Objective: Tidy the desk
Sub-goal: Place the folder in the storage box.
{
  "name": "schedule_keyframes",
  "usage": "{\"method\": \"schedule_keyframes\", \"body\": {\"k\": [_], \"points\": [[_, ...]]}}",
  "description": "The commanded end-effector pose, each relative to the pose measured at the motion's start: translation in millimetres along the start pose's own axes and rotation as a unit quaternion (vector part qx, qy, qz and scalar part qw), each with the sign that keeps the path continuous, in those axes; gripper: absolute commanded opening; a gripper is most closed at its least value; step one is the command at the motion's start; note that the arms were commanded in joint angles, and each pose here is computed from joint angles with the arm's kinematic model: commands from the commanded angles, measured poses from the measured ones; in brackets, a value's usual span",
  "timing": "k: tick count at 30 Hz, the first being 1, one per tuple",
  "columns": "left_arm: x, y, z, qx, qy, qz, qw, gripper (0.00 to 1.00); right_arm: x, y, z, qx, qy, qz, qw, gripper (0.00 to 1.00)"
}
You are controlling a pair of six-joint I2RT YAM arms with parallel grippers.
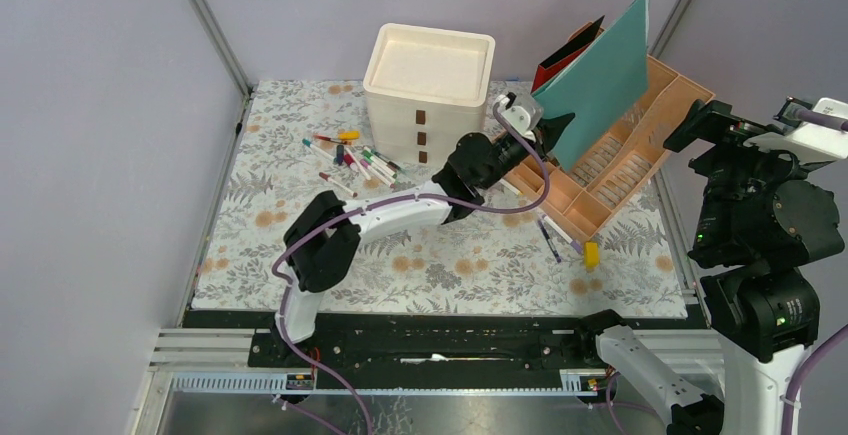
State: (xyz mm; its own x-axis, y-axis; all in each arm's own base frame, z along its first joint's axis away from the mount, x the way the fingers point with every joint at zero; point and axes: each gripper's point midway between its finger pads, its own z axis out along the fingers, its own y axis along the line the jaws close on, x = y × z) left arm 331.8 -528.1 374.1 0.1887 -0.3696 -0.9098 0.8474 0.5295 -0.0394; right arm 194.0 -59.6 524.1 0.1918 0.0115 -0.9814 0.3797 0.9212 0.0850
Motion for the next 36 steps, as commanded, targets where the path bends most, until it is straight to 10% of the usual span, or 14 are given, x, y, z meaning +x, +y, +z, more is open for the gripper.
{"method": "schedule_keyframes", "body": {"k": [1,36], "points": [[-55,-1,15,0.003,-0.079,-0.01,0.997,0.0,-4,4,3,-0.004,-0.009,0.014,1.0,1.0],[93,4,70,-0.015,0.025,0.038,0.999,0.0,7,10,5,-0.014,0.001,0.009,1.0,1.0]]}}
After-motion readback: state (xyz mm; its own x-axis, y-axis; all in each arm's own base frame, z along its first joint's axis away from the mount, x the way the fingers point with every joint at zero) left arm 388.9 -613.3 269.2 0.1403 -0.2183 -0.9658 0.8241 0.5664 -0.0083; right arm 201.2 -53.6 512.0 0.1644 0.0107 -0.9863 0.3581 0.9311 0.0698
